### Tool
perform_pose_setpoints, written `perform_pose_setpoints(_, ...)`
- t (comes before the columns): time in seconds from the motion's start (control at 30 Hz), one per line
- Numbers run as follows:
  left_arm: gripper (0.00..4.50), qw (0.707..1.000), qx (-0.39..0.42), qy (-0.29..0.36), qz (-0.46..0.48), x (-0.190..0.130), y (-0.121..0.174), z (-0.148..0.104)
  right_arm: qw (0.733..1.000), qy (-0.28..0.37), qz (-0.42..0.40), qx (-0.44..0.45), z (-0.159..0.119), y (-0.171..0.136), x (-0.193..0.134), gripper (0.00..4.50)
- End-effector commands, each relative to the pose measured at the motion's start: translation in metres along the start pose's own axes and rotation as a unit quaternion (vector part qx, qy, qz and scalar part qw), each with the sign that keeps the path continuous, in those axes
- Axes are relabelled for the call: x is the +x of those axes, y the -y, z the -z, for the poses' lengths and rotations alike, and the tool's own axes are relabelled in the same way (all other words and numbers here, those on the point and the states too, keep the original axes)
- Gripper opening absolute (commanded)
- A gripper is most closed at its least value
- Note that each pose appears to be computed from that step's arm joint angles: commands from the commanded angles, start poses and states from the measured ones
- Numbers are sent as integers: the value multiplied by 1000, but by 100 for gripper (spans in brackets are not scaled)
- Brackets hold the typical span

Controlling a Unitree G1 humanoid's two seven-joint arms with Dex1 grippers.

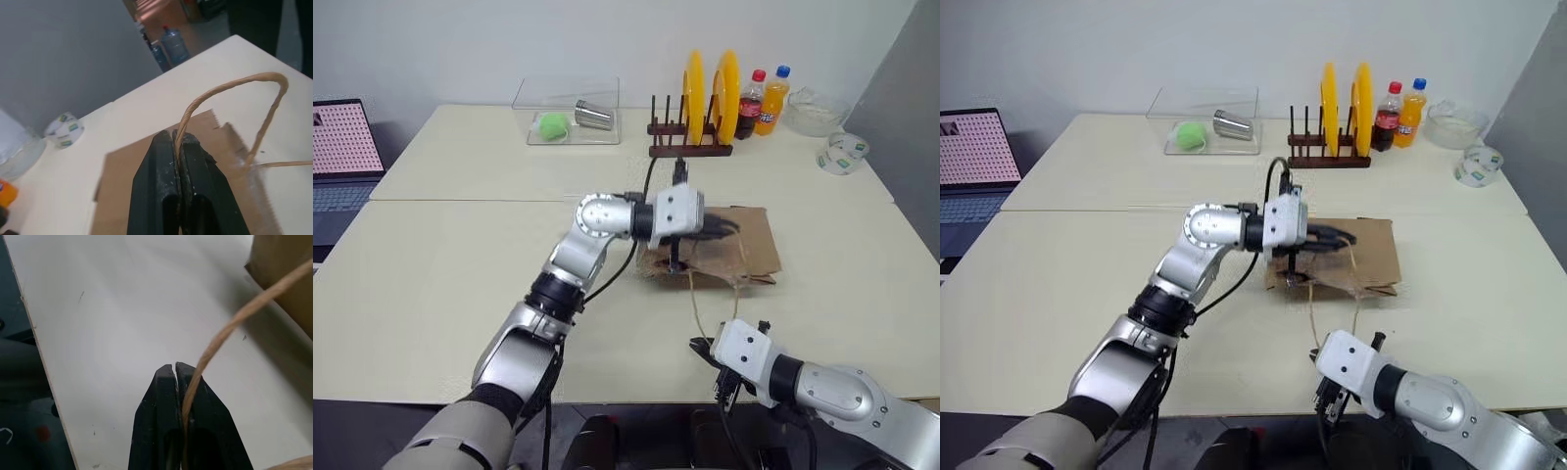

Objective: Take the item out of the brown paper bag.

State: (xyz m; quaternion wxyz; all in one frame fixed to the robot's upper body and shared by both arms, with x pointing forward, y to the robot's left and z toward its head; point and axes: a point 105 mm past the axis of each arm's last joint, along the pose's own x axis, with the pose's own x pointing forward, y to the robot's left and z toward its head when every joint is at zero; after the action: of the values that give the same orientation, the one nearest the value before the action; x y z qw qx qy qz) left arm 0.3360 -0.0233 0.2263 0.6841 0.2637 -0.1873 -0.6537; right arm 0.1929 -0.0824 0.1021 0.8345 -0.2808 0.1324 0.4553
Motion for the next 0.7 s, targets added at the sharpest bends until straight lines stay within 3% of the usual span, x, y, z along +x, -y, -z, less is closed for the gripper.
perform_pose_setpoints(0.03,0,999,-16,26,-36,-4,-25,-21,999,13,-27,-21,-8,-12,-1,8)
perform_pose_setpoints(0.57,0,988,-71,66,-118,-13,-88,-49,998,-19,-42,-53,7,-22,2,8)
perform_pose_setpoints(0.7,0,989,-78,80,-99,-15,-84,-51,999,-4,-7,-43,2,-12,3,8)
